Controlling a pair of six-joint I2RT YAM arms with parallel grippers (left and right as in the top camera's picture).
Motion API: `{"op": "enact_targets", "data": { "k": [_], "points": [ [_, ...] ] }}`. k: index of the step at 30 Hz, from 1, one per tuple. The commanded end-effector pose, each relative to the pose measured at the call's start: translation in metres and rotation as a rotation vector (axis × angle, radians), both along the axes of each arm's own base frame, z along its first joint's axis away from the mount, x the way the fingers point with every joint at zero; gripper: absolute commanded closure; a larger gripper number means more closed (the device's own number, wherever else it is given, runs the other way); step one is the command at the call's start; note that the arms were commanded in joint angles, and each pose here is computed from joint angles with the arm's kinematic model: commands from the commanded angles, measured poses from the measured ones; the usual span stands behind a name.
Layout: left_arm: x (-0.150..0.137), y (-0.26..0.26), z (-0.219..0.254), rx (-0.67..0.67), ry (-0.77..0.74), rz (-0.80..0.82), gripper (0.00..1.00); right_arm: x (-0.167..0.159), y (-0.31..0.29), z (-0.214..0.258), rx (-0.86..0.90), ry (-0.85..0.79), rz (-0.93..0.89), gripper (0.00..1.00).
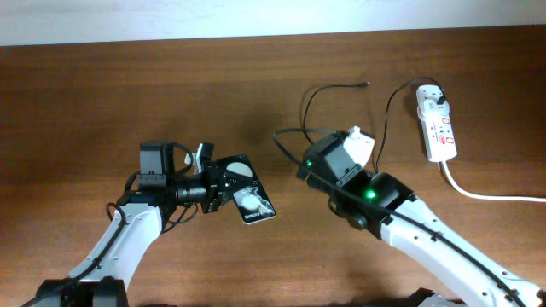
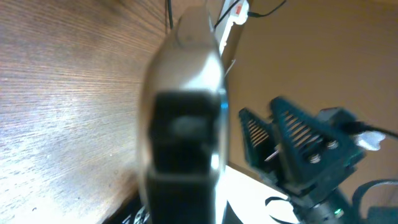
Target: Plug charger to phone and switch on socket
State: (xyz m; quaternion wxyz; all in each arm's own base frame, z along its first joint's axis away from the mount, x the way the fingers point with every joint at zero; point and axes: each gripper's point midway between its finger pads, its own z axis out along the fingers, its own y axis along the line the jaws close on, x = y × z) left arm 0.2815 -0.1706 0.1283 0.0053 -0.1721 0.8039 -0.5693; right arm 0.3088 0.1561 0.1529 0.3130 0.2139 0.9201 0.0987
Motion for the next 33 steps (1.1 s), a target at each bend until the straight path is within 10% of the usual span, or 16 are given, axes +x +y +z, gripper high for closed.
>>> {"op": "enact_targets", "data": {
  "k": [1, 10, 14, 20, 27, 30, 33],
  "points": [
    [0.004, 0.001, 0.0, 0.021, -0.034, 0.003, 0.99, 0.022, -0.023, -0.001, 0.034, 0.003, -0.031, 0.01],
    [0.013, 0.009, -0.011, 0.099, -0.038, 0.058, 0.98, 0.151, -0.054, -0.029, 0.154, 0.099, -0.141, 0.01],
    [0.013, 0.009, -0.011, 0.099, -0.038, 0.058, 0.98, 0.223, -0.057, -0.05, 0.186, 0.117, -0.264, 0.18],
    [0.007, 0.009, -0.015, 0.103, 0.006, 0.056, 1.0, 0.247, -0.074, -0.116, 0.294, 0.147, -0.519, 0.25],
    [0.007, 0.009, -0.015, 0.103, 0.006, 0.056, 1.0, 0.265, -0.071, -0.165, 0.393, 0.127, -0.64, 0.62],
    [0.007, 0.009, -0.015, 0.103, 0.007, 0.056, 1.0, 0.272, -0.067, -0.166, 0.275, 0.099, -0.435, 0.95],
    [0.007, 0.009, -0.015, 0.103, 0.007, 0.056, 1.0, 0.262, -0.038, -0.169, 0.221, 0.154, -0.096, 0.96]
  ]
}}
